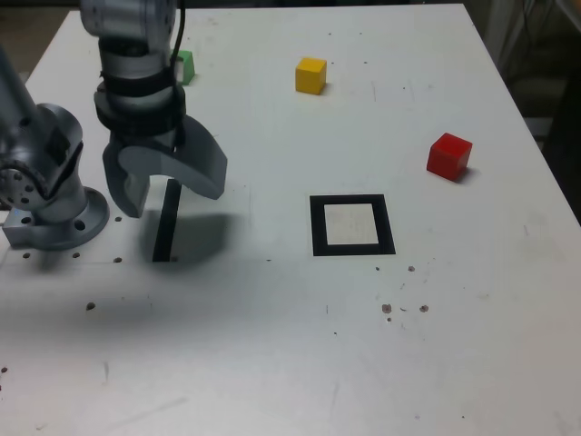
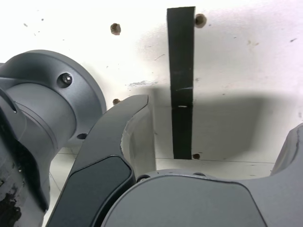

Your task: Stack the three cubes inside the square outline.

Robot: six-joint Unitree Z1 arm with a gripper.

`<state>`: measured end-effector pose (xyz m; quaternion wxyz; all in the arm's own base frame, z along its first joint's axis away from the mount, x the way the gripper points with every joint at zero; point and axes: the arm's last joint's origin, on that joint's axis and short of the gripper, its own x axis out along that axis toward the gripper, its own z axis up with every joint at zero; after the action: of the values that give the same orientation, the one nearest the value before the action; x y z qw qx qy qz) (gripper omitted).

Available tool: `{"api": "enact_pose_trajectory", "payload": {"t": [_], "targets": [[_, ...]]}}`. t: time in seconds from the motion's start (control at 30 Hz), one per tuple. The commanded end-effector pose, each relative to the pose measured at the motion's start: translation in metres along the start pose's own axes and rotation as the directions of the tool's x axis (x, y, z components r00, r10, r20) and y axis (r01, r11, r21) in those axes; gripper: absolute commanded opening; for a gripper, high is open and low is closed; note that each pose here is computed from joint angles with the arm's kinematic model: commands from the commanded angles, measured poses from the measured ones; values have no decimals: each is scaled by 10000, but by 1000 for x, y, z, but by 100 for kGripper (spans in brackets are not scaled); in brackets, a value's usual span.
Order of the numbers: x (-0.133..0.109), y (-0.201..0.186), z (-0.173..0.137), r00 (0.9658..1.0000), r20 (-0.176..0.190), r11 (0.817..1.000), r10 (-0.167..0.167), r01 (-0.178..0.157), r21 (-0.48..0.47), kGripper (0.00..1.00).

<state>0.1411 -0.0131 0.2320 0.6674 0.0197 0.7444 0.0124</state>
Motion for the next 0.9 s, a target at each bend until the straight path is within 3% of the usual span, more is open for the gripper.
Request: {"api": "enact_pose_trajectory", "payload": {"t": [0.0,0.87], "targets": [[-2,0,6,10000,31,10000,58,-58,7,97],[-31,-1,76,9983,551,9947,178,-232,1002,97]]}}
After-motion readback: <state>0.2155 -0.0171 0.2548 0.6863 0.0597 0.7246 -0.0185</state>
